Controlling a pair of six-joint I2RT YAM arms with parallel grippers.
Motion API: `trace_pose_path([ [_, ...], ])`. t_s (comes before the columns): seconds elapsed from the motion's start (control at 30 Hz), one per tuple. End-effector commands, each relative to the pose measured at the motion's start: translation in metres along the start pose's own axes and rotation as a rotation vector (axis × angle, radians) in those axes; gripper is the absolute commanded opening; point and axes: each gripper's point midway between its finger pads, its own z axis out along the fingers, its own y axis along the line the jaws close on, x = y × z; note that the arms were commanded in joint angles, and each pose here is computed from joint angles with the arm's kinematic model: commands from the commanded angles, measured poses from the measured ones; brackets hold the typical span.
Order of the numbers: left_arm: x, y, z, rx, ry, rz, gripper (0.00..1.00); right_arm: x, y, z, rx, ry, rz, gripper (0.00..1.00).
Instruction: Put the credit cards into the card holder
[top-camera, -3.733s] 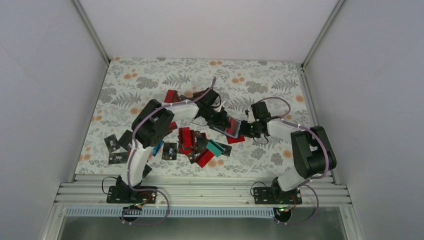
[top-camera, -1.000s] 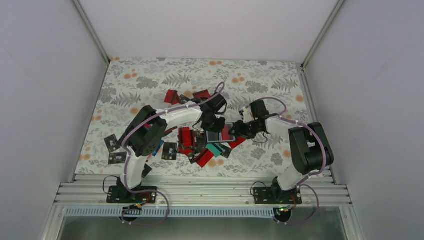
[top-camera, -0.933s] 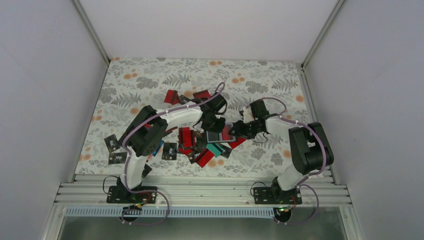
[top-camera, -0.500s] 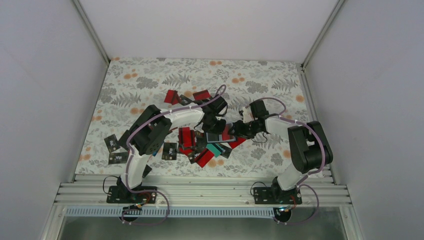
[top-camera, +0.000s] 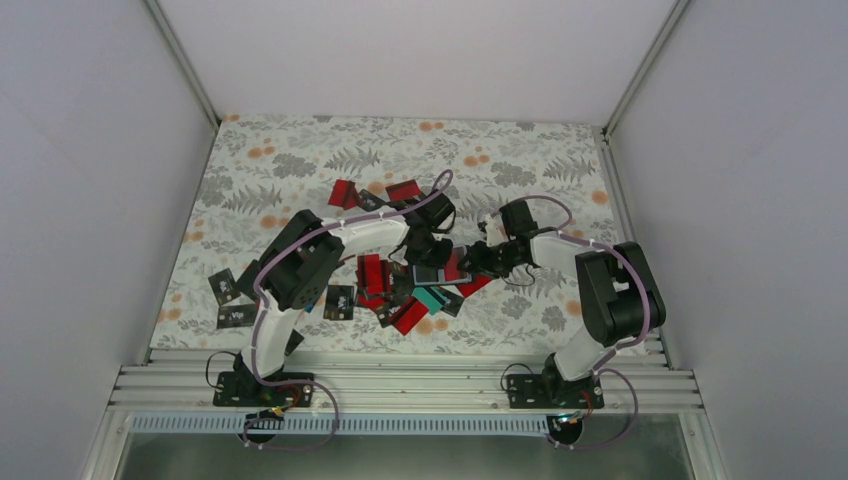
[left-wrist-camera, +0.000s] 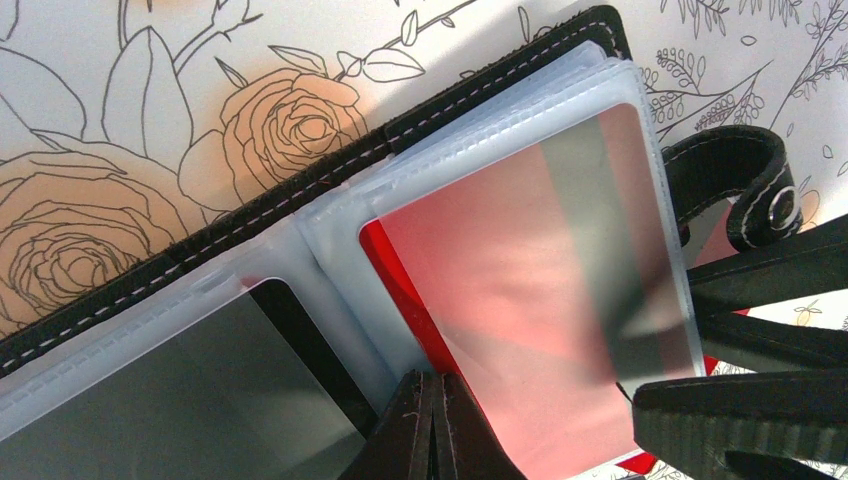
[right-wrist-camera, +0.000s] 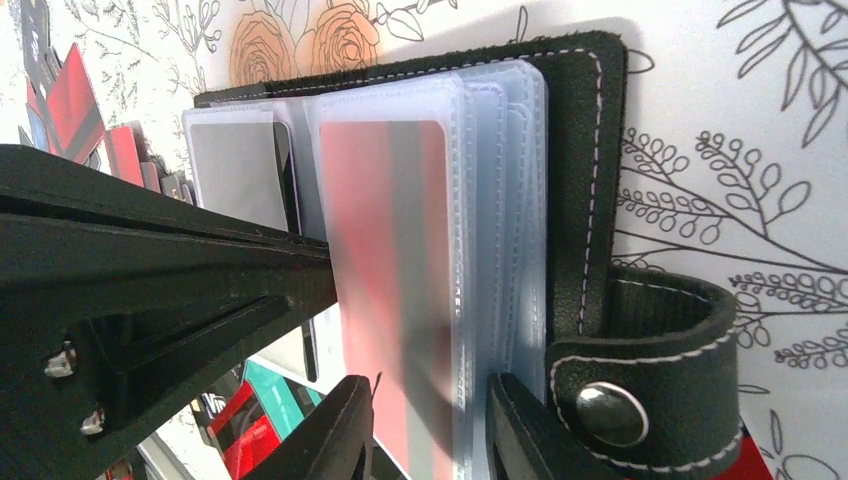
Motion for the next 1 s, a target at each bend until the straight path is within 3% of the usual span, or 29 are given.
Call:
trace_pose_path([
  [0.0,0.012,0.004,0.016,-0.016,0.035,0.01,0.02,-0.006,0.01,-0.007,-0.013,-0.018,-0.027,0.3],
  [0.63,0.003,0.001,0.004,-0.033,0.0,0.014,0.02,-0.008,0.039,-0.01,-0.033,-0.01,-0.087,0.29],
  [0.97,-0.01,0.009,-0.06,-0.074,-0.137,-0.028,0.02,-0.008,0.053,-0.006,-0.047,0.006,-0.099,0.29],
])
